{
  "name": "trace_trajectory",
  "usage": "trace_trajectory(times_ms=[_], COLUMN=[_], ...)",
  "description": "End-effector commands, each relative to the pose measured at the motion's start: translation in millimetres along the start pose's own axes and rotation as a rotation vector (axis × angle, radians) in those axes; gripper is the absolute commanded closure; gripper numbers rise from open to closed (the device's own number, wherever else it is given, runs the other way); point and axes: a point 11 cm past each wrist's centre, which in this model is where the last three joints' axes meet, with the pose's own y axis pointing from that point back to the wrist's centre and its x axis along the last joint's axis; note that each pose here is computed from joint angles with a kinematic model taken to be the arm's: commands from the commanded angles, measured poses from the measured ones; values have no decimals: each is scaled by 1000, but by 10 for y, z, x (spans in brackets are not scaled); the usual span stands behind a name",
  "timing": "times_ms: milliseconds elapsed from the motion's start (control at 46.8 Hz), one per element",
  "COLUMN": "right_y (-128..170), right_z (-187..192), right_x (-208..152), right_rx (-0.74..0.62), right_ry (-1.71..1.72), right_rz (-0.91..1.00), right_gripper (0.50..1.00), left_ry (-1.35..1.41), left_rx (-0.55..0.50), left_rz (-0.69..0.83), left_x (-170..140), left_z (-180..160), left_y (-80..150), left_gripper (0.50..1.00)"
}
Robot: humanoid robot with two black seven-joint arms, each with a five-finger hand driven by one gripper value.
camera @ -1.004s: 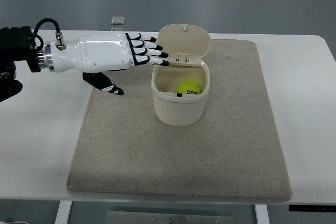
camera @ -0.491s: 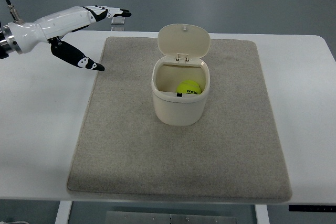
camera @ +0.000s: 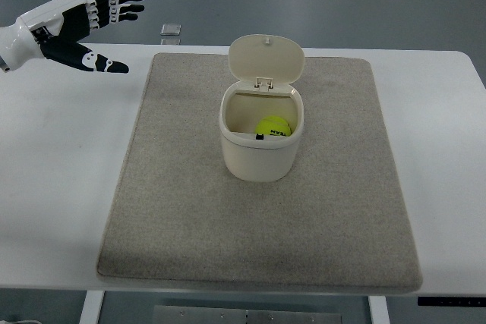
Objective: Put tennis ball into box with left hand
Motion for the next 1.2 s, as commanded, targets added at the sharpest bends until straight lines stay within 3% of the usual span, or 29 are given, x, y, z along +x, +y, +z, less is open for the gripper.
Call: trace_trajectory(times_ms=[0, 320, 854, 1175], right_y=[0, 0, 0, 0], right_z=[1, -1, 1, -1], right_x=[-1, -1, 1, 1], right_rx=[-1, 1, -1, 1], right_ry=[0, 0, 0, 0], right_rz=[-1, -1, 0, 0], right_gripper=[599, 599, 599, 599], left_ry=[35, 288, 686, 927], left_rx=[4, 20, 211, 157], left_rz=[11, 127, 304, 243], left_x=[-1, -57, -6, 41], left_z=[-55, -349, -850, -815], left_y=[24, 100, 152, 207], left_gripper=[510, 510, 508, 508])
